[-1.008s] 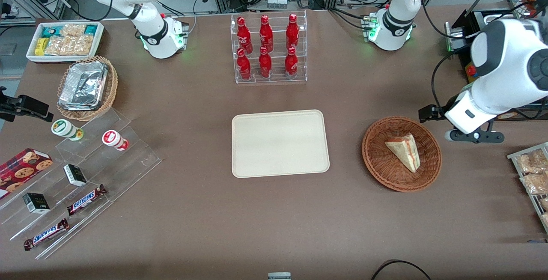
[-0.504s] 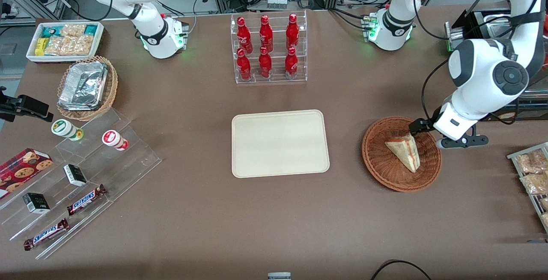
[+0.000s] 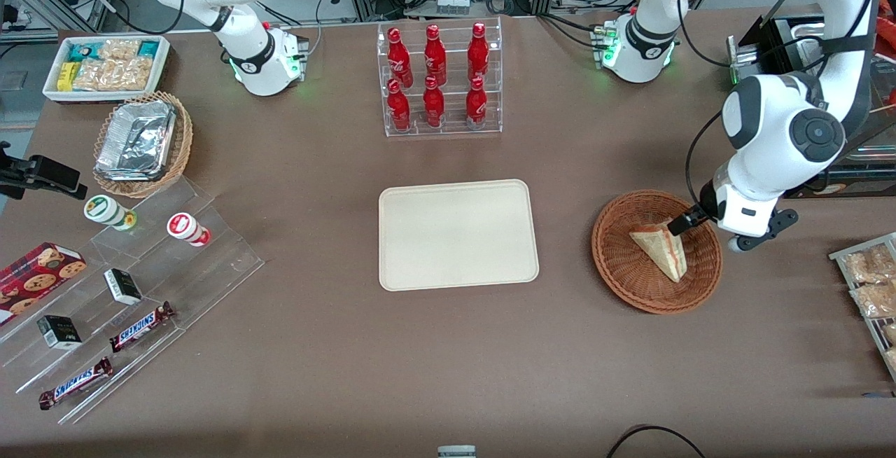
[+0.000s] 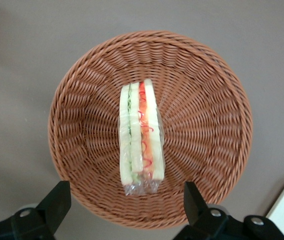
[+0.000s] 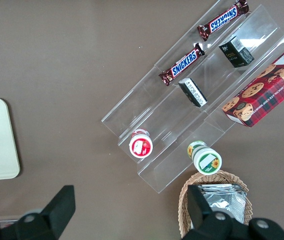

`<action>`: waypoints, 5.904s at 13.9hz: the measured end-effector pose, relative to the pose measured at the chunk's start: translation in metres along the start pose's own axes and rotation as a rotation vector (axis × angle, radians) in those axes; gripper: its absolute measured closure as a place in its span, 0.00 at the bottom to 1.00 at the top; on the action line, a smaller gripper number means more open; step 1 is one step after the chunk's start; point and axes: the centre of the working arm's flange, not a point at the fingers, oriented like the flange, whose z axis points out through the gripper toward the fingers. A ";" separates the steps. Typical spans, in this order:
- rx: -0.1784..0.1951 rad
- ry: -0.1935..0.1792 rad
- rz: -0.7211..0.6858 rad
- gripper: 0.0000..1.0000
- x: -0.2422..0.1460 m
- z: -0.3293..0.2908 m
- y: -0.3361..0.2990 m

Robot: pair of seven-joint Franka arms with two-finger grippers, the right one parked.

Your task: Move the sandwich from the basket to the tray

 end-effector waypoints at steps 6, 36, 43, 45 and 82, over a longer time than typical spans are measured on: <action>-0.006 0.006 -0.079 0.00 0.006 0.033 0.006; 0.057 -0.141 0.209 0.83 -0.032 0.017 0.119; -0.007 -0.069 0.330 0.83 -0.137 0.042 0.258; -0.015 -0.064 0.302 0.83 -0.168 0.056 0.300; 0.033 -0.102 0.371 0.00 -0.205 -0.071 0.352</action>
